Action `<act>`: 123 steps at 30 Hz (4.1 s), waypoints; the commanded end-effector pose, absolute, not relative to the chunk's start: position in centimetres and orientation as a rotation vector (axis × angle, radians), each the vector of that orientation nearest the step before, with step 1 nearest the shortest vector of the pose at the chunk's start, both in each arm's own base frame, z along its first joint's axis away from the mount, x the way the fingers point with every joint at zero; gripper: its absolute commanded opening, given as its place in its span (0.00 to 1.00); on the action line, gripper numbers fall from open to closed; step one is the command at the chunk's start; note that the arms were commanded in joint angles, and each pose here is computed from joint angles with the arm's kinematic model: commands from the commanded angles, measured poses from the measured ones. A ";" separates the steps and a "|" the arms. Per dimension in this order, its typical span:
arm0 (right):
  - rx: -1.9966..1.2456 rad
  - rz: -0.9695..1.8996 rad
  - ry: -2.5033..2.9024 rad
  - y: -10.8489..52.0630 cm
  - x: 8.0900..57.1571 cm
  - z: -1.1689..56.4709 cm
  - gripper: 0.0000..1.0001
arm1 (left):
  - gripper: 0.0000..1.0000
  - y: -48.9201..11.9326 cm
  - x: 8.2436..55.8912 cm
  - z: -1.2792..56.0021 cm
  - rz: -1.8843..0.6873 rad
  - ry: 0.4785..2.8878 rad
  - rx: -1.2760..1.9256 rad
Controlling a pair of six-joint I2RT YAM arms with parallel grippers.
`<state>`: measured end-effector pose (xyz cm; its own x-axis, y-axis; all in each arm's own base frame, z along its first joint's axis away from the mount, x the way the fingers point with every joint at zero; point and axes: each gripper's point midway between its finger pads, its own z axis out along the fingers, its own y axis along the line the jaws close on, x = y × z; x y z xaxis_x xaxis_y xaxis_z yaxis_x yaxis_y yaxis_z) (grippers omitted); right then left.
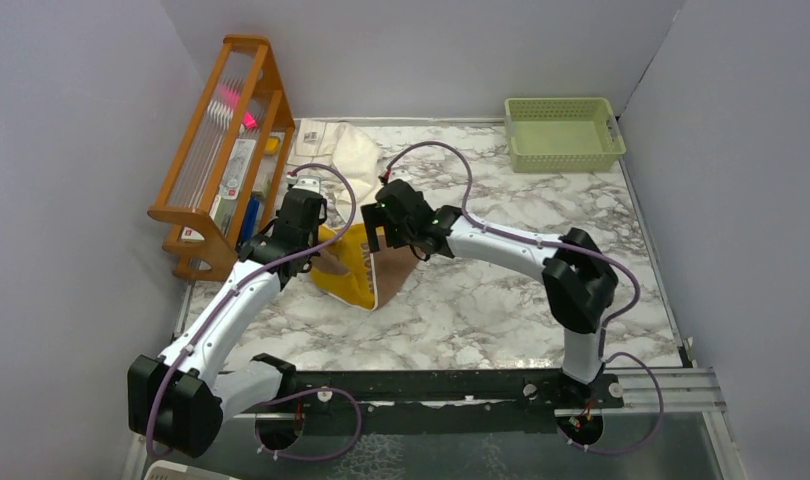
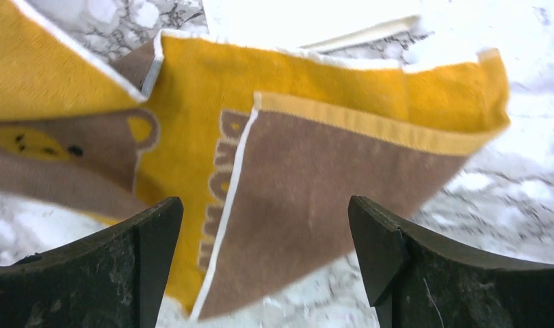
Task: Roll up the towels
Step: Flatten out the towel at the center of the board, then move the towel to the corner of the board.
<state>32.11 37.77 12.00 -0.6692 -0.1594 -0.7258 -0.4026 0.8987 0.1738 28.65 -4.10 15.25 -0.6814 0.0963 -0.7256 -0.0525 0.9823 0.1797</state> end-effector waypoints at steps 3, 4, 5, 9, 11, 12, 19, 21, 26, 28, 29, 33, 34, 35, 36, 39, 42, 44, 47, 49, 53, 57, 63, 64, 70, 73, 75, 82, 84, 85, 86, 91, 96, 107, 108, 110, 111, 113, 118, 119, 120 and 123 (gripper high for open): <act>-0.426 0.256 2.290 39.7 34.5 7.6 0.88 | 0.00 -5.7 29.2 15.5 0.104 2.296 0.051; -0.429 0.252 2.287 40.0 34.8 7.3 0.84 | 0.00 -5.6 29.2 15.5 0.101 2.297 0.049; -0.439 0.245 2.282 40.2 35.1 7.0 0.79 | 0.00 -5.5 29.3 15.6 0.098 2.297 0.043; -0.471 0.221 2.290 40.8 35.6 5.3 0.65 | 0.00 -5.3 29.4 15.4 0.081 2.301 0.028; -0.486 0.222 2.302 41.0 35.5 4.5 0.65 | 0.00 -5.3 29.4 15.4 0.077 2.304 0.027; -0.493 0.218 2.307 41.0 35.5 4.2 0.65 | 0.00 -5.2 29.4 15.4 0.075 2.303 0.025; -0.519 0.169 2.348 39.7 35.3 2.1 0.16 | 0.00 -5.2 29.4 15.1 0.072 2.312 0.028; -0.492 0.209 2.366 38.9 35.4 2.1 0.01 | 0.00 -5.2 29.4 15.1 0.077 2.314 0.027; -0.351 0.270 2.357 34.1 36.9 4.6 0.01 | 0.00 -5.1 29.6 15.0 0.083 2.316 0.023; -0.281 0.267 2.342 31.5 37.4 6.4 0.01 | 0.00 -5.1 29.6 15.0 0.085 2.319 0.022; -0.248 0.261 2.320 30.2 37.5 7.7 0.01 | 0.00 -5.1 29.6 14.9 0.084 2.320 0.023; -0.183 0.290 2.175 26.2 36.1 13.7 0.01 | 0.00 -5.6 29.7 14.6 0.053 2.337 0.025; -0.172 0.306 2.140 25.3 35.5 15.0 0.01 | 0.00 -5.8 29.8 14.6 0.040 2.340 0.020; -0.158 0.326 2.103 24.4 34.6 16.3 0.02 | 0.00 -6.1 29.8 14.5 0.023 2.345 0.018; -0.139 0.338 2.076 23.4 33.9 17.2 0.02 | 0.00 -6.4 29.7 14.3 0.002 2.354 0.019; -0.022 0.351 2.025 19.7 30.9 18.5 0.03 | 0.00 -7.3 29.2 13.3 -0.065 2.391 0.003; 0.122 0.348 2.032 15.9 27.5 17.1 0.05 | 0.00 -8.1 28.3 11.8 -0.117 2.439 0.003; 0.205 0.349 2.038 14.0 25.6 15.9 0.08 | 0.00 -8.5 27.9 11.0 -0.146 2.467 0.013; 0.297 0.344 2.056 11.7 23.3 14.5 0.08 | 0.00 -8.8 27.6 10.6 -0.162 2.486 0.024; 0.343 0.362 2.048 10.9 22.3 14.6 0.08 | 0.00 -8.9 27.5 10.9 -0.167 2.475 0.023; 0.368 0.435 1.972 10.5 21.8 16.6 0.09 | 0.01 -8.9 27.2 10.7 -0.175 2.476 0.018; 0.328 0.435 1.936 10.8 22.4 18.3 0.06 | 0.02 -9.1 27.3 10.9 -0.187 2.471 0.024; 0.222 0.345 1.855 12.2 26.0 22.4 0.01 | 0.02 -9.7 30.6 14.3 -0.179 2.394 0.052; 0.211 0.334 1.830 12.4 26.7 23.5 0.01 | 0.02 -9.9 31.4 15.1 -0.174 2.379 0.058; 0.168 0.336 1.657 13.6 29.3 32.0 0.01 | 0.02 -10.0 35.9 22.9 -0.119 2.232 0.083; 0.182 0.352 1.609 12.7 28.4 34.4 0.01 | 0.02 -9.8 36.0 25.9 -0.117 2.162 0.078; 0.196 0.362 1.640 11.9 27.2 33.1 0.01 | 0.03 -9.8 34.7 24.6 -0.143 2.189 0.072; 0.302 0.471 1.889 10.6 21.9 21.9 0.37 | 0.40 -9.7 26.3 10.3 -0.157 2.523 0.031; 0.331 0.509 1.871 10.2 21.2 21.6 0.59 | 0.60 -11.7 25.7 10.5 -0.217 2.513 0.116; 0.340 0.512 1.842 10.0 21.2 22.1 0.67 | 0.69 -12.0 26.1 10.9 -0.231 2.499 0.117; 0.342 0.504 1.807 9.7 21.5 22.8 0.73 | 0.78 -11.9 26.7 11.4 -0.218 2.485 0.121; 0.349 0.361 1.680 8.8 24.5 25.6 0.90 | 0.88 -11.5 30.1 13.5 -0.121 2.441 0.166; 0.251 0.247 1.724 11.1 28.2 25.7 1.00 | 0.92 -9.8 33.0 14.5 -0.069 2.424 0.119; 0.120 0.330 2.256 12.7 37.3 13.1 0.97 | 0.94 -5.6 35.2 12.5 -0.049 2.482 0.038; 0.123 0.309 2.279 12.5 37.9 12.1 0.94 | 0.94 -5.6 35.1 12.3 -0.053 2.490 0.041; 0.127 0.275 2.314 12.4 38.8 10.3 0.83 | 0.94 -5.4 34.9 12.0 -0.038 2.494 0.039; 0.130 0.252 2.335 12.2 39.2 9.1 0.79 | 0.94 -5.2 34.8 11.8 -0.022 2.497 0.039; 0.139 0.206 2.351 11.8 39.9 7.7 0.74 | 0.94 -4.5 34.8 11.3 0.025 2.505 0.027; 0.159 0.136 2.361 10.8 41.5 5.9 0.69 | 0.94 -3.8 34.8 10.6 0.069 2.526 0.013; 0.165 0.131 2.354 10.7 41.9 5.9 0.67 | 0.94 -3.7 34.9 10.7 0.070 2.523 0.010; 0.170 0.129 2.348 10.5 42.2 5.9 0.65 | 0.94 -3.7 34.9 10.7 0.072 2.522 0.008; 0.192 0.118 2.327 9.9 43.1 6.2 0.64 | 0.94 -3.5 34.9 10.7 0.079 2.524 0.004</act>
<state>39.97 10.50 4.02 -0.7583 0.1558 -0.6330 0.0894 0.9867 0.1357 34.57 -4.30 10.70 -0.8222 0.0155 -0.5691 -0.0008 0.9996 0.0284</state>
